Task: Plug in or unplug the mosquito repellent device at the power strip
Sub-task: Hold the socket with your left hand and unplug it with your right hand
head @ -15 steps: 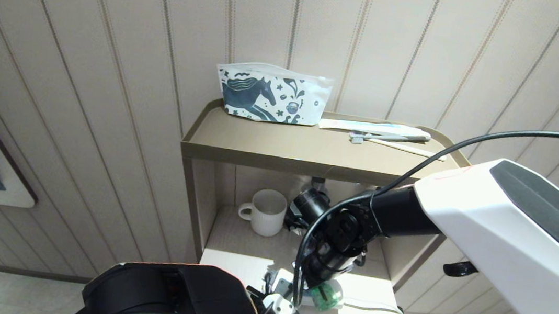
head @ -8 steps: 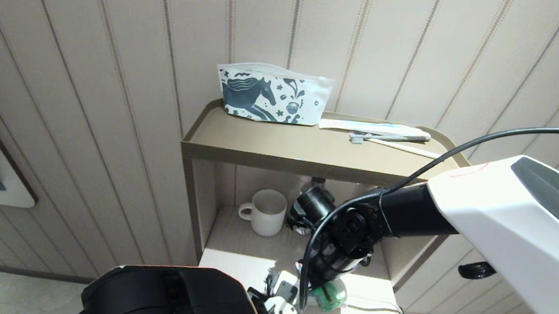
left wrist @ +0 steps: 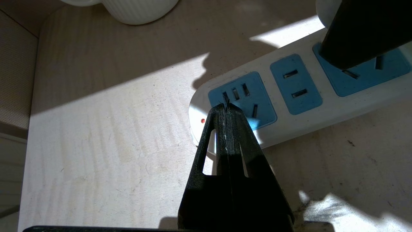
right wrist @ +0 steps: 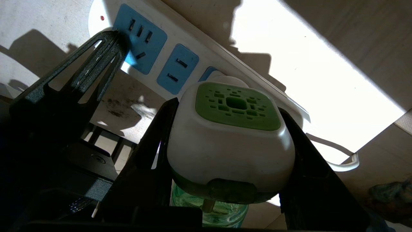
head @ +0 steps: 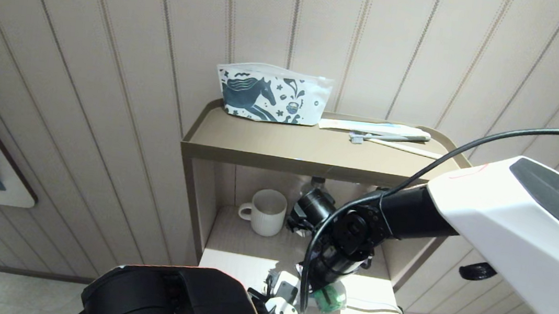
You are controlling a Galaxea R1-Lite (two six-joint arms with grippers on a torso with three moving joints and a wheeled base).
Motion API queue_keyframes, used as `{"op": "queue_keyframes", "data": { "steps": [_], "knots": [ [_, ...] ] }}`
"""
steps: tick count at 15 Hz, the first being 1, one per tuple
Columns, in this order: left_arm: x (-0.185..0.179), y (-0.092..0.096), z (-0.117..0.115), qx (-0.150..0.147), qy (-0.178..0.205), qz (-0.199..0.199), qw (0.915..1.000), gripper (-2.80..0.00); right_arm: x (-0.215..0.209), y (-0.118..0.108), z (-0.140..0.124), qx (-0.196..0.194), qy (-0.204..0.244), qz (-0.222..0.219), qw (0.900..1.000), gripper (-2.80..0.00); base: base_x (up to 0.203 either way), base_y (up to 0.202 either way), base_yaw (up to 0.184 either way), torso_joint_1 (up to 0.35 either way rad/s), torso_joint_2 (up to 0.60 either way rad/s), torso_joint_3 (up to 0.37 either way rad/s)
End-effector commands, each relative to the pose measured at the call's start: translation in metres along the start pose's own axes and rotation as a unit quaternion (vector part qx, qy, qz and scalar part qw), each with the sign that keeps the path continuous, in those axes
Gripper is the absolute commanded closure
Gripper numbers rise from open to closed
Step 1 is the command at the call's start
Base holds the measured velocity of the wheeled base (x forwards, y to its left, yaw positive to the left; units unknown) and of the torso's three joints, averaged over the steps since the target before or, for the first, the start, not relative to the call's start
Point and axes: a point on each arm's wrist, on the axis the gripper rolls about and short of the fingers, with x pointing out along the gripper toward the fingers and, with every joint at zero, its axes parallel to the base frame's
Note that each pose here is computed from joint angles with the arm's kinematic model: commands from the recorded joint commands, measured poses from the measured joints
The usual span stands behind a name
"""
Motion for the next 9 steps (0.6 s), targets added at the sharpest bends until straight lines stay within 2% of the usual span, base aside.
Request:
{"op": "queue_keyframes", "data": {
  "steps": [1, 9],
  "knots": [
    [0.0003, 0.0003, -0.0016, 0.000, 0.000, 0.003, 1.0000, 0.00, -0.0022, -0.0013, -0.0014, 0.003, 0.001, -0.001, 1.000, 0.00, 0.000, 0.000, 0.000, 0.000, 0.00, 0.000],
    [0.0003, 0.0005, -0.0014, 0.002, 0.003, 0.008, 1.0000, 0.00, -0.0019, -0.0014, -0.0035, 0.005, 0.004, 0.000, 1.000, 0.00, 0.000, 0.000, 0.000, 0.000, 0.00, 0.000]
  ]
}}
